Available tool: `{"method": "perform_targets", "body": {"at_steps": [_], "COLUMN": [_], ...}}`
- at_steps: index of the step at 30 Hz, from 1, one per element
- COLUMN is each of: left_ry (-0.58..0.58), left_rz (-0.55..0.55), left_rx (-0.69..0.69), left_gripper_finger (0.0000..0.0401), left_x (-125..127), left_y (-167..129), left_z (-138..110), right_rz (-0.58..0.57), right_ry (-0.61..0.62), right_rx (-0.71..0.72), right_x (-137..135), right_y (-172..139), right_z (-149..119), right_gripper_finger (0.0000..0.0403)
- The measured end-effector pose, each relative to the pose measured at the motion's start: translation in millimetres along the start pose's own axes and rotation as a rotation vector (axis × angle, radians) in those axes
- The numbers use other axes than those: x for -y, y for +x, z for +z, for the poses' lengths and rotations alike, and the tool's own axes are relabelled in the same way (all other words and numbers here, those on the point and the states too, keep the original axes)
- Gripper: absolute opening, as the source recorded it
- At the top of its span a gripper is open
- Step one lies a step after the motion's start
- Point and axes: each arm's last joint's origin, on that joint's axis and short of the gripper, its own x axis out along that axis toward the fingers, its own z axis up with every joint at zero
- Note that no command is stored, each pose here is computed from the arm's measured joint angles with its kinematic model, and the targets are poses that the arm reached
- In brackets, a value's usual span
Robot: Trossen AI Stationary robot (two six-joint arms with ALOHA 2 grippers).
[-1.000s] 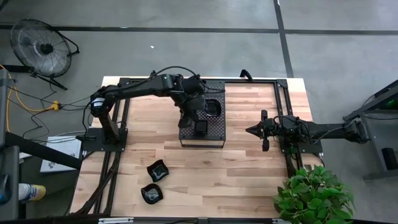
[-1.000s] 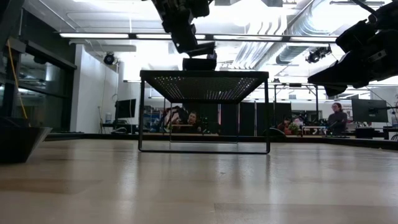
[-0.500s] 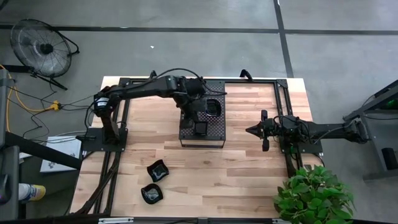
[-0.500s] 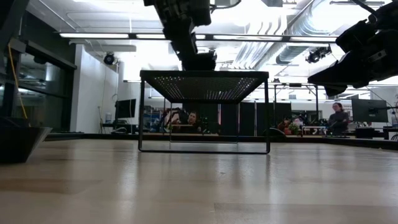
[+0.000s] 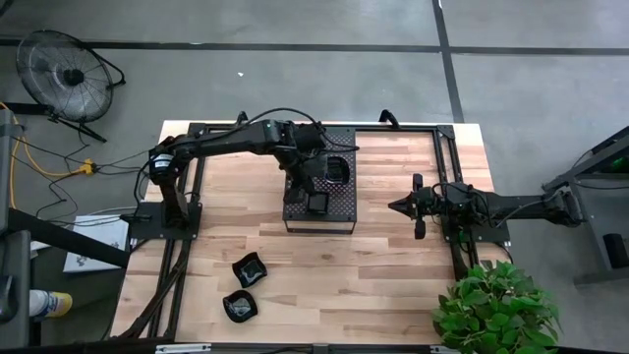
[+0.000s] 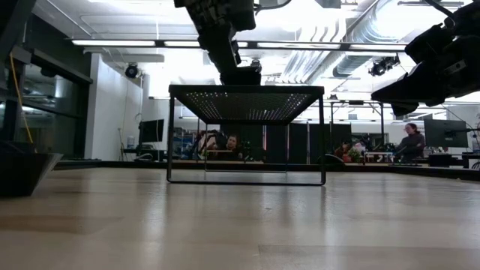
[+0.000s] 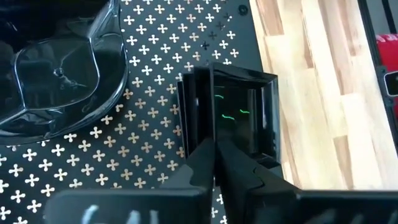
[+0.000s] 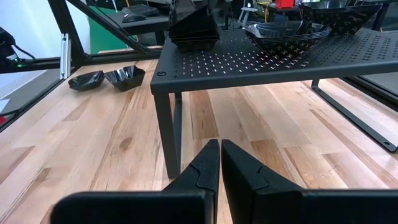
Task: Pick & Place Mini shaped plates
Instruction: Stack the black square shape plate on top of the other black square shape plate on the shelf, then stack the black distorted square plate on top of the other black distorted square plate on the shelf
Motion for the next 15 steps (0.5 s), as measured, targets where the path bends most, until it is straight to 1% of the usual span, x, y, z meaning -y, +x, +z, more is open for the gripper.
{"method": "perform_targets", "body": {"at_steps": [2, 5, 10, 13, 15], "left_ry": [0.008, 0.017, 0.04, 0.064, 0.072], "left_rz": [0.001, 0.006, 0.068, 0.108, 0.15], "left_rx": [-0.001, -0.002, -0.023, -0.045, -0.056], "left_gripper_finger": [0.0031, 0.0068, 0.013, 0.0152, 0.0157], "left_x": [0.0, -0.2, -2.2, -4.6, -5.9], "left_y": [0.0, 0.0, -0.2, -5.5, -15.4], "left_z": [0.0, 0.0, -0.7, -0.8, 1.6], "right_rz": [0.0, 0.0, 0.0, 0.0, 0.0], "right_ry": [0.0, 0.0, 0.0, 0.0, 0.0], "right_rx": [0.0, 0.0, 0.0, 0.0, 0.0], "right_x": [0.0, 0.0, 0.0, 0.0, 0.0], "right_y": [0.0, 0.0, 0.0, 0.0, 0.0], "right_z": [0.0, 0.0, 0.0, 0.0, -0.1], "right_gripper_finger": [0.0012, 0.0012, 0.0012, 0.0012, 0.0012]}}
